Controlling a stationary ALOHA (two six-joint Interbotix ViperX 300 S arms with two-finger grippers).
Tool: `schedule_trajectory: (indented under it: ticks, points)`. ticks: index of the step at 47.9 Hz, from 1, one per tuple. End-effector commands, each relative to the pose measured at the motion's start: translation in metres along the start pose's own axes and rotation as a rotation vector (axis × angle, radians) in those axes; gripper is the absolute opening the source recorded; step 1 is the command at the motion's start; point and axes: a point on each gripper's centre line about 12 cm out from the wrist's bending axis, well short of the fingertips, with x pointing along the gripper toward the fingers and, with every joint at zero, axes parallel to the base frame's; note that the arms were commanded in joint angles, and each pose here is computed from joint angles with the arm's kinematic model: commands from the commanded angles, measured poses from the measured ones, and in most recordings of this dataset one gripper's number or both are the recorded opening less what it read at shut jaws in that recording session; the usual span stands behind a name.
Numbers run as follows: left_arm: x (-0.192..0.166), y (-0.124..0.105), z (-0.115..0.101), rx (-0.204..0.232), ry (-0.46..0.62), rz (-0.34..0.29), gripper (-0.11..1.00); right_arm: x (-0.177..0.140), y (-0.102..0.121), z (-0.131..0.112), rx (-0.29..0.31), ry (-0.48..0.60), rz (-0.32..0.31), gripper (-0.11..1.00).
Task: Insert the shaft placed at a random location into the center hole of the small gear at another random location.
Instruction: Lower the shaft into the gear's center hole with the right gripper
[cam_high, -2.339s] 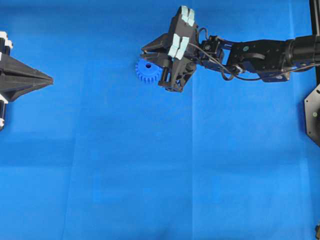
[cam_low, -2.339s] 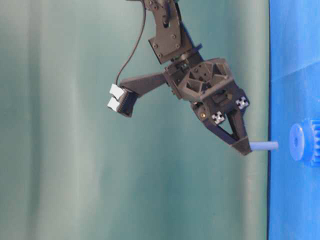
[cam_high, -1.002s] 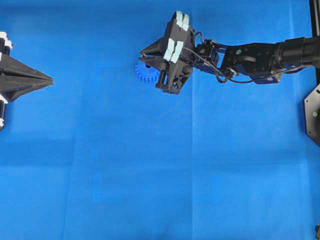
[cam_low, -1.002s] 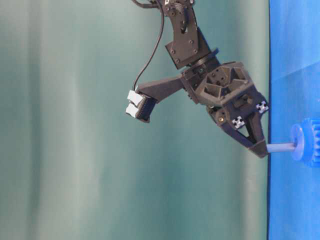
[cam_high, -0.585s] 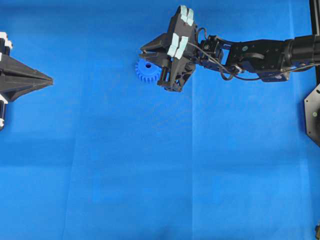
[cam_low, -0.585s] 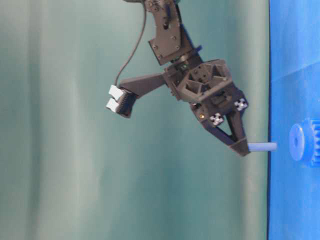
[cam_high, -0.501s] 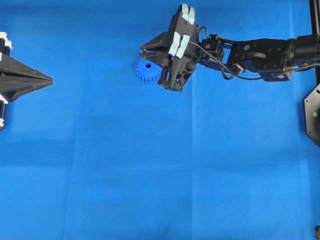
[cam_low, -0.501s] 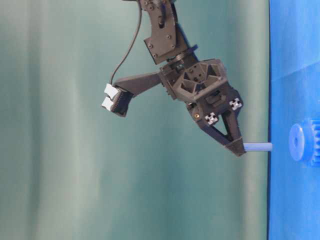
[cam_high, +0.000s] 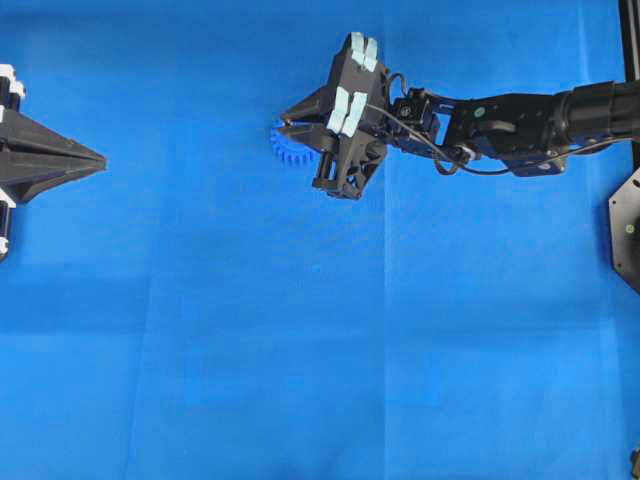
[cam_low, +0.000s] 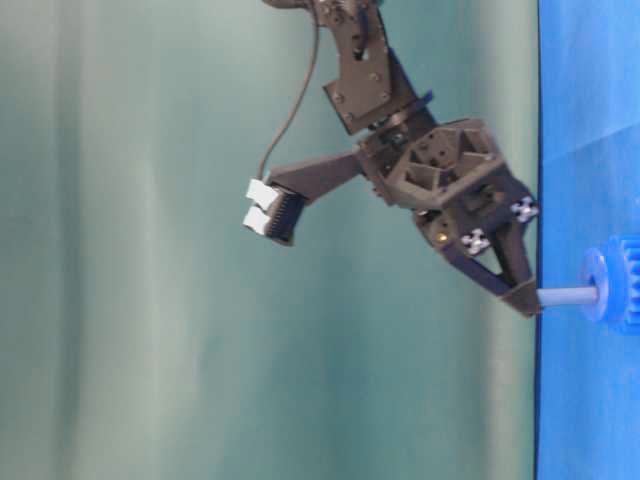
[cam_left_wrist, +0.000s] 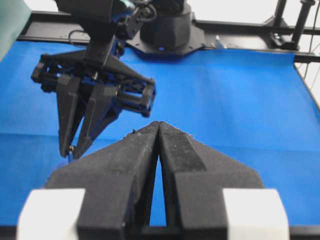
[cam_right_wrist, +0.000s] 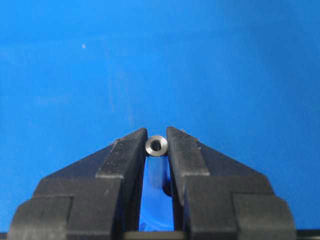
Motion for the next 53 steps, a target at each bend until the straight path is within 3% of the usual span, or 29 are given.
schedule_trajectory:
  ticks: [1, 25, 40, 53]
  points:
    - [0.001, 0.000, 0.005, 0.000, -0.014, 0.002, 0.00, -0.002, 0.001, 0.008, 0.005, -0.029, 0.003, 0.03]
    - [0.001, 0.000, 0.004, 0.000, -0.011, 0.001, 0.00, -0.004, 0.002, 0.004, 0.007, -0.033, 0.003, 0.03]
    - [0.001, 0.000, 0.005, -0.002, -0.014, 0.001, 0.00, -0.021, 0.006, 0.030, -0.013, -0.097, 0.017, 0.03]
    - [0.001, 0.000, 0.005, -0.002, -0.015, 0.001, 0.00, -0.023, 0.005, 0.027, -0.015, -0.095, 0.016, 0.03]
